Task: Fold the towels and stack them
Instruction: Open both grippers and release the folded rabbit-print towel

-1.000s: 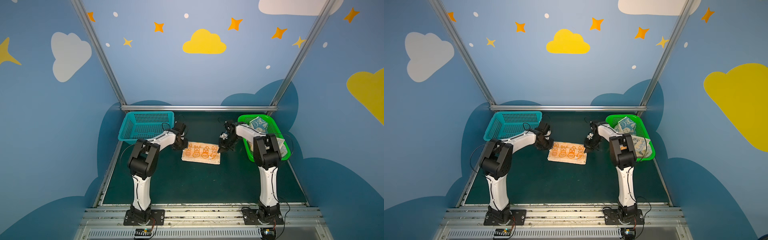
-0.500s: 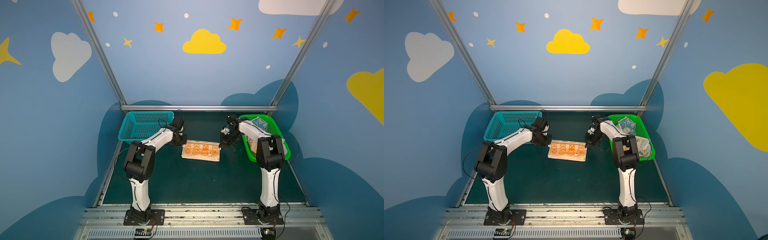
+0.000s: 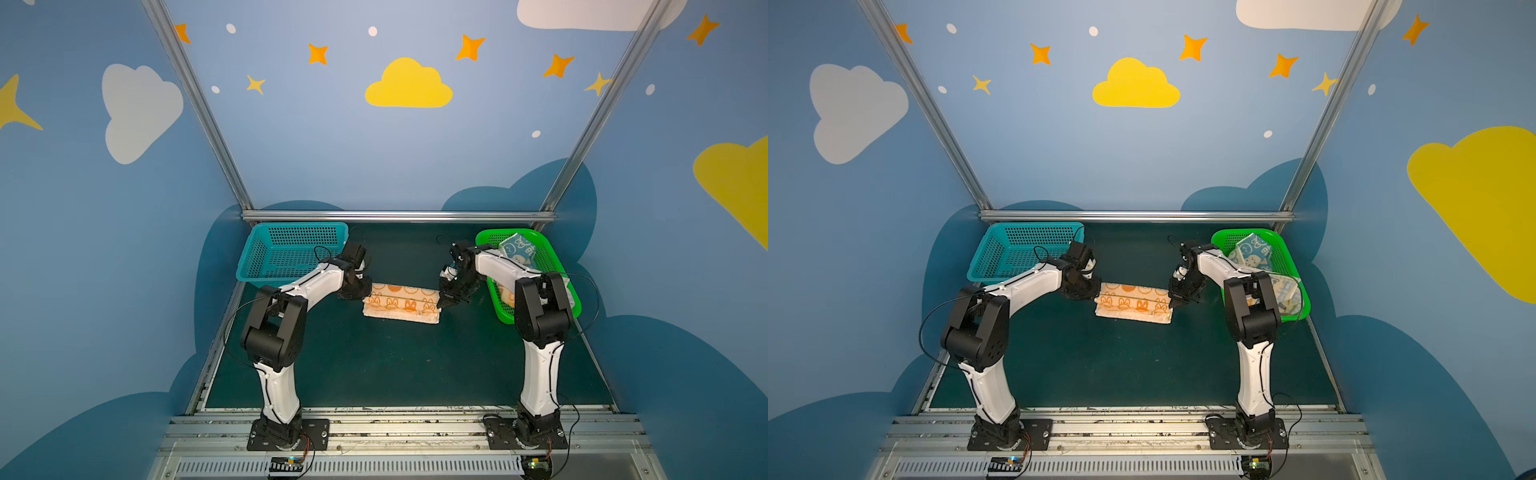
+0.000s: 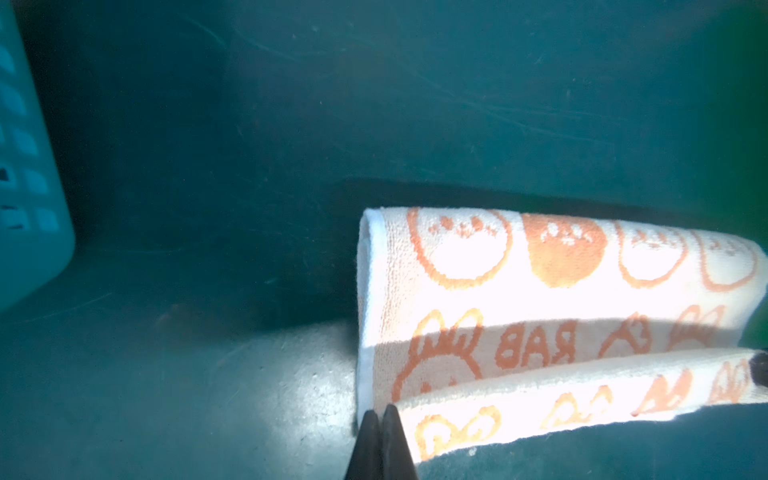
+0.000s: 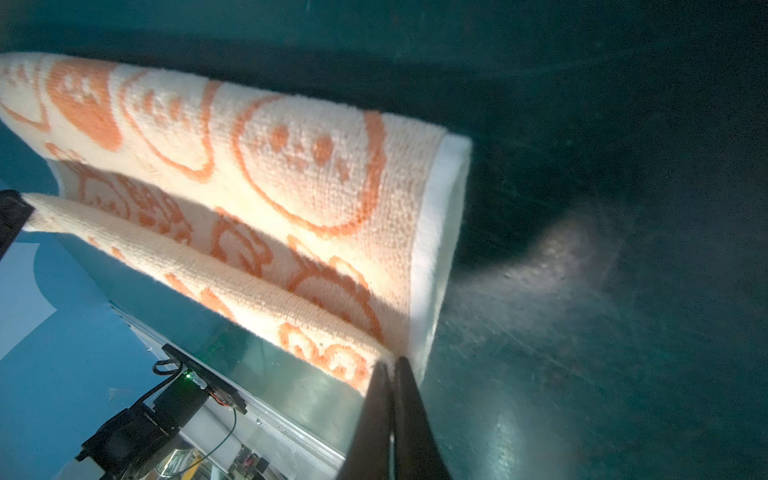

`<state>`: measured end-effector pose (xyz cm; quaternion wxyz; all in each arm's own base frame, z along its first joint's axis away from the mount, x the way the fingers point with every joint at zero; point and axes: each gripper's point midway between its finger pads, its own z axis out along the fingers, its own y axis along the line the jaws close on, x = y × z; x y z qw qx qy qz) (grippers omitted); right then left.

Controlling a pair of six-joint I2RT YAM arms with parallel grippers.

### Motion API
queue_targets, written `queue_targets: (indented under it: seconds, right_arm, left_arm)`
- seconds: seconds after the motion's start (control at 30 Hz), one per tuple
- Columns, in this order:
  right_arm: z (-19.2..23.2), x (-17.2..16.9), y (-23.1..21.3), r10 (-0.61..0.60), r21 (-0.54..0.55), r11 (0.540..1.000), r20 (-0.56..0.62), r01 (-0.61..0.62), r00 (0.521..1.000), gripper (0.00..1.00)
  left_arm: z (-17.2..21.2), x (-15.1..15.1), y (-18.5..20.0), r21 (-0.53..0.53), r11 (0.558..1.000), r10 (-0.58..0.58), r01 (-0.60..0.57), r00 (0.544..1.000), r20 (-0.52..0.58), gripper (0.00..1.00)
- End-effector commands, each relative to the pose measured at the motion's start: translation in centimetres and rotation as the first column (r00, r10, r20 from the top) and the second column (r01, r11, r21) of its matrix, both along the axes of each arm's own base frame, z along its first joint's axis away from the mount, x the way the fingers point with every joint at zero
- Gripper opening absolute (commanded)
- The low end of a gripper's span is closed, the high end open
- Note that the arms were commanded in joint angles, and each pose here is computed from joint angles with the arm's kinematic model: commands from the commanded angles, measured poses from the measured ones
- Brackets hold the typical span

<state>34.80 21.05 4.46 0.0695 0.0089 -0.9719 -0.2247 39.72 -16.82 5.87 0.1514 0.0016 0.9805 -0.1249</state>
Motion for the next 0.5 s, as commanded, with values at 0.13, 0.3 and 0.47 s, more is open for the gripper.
queue_targets:
  seconds: [0.13, 0.3, 0.47]
  right_arm:
    - [-0.2, -0.6, -0.3, -0.002, -0.018, 1.000, -0.004, 0.002, 1.000, 0.08]
    - [2.2, -0.5, 0.0, -0.005, 0.008, 1.000, 0.042, 0.005, 0.999, 0.31]
    - [5.4, -0.5, 0.2, -0.014, 0.025, 1.000, 0.109, 0.011, 0.994, 0.58]
  left_arm:
    - [-1.0, -0.3, -0.3, -0.004, 1.000, 0.010, -0.010, 1.000, -0.027, 0.09]
    - [1.2, -0.6, -1.2, -0.025, 1.000, -0.006, 0.007, 1.000, 0.017, 0.35]
    - [4.3, -1.1, -2.2, -0.045, 0.999, -0.014, 0.017, 0.998, 0.062, 0.72]
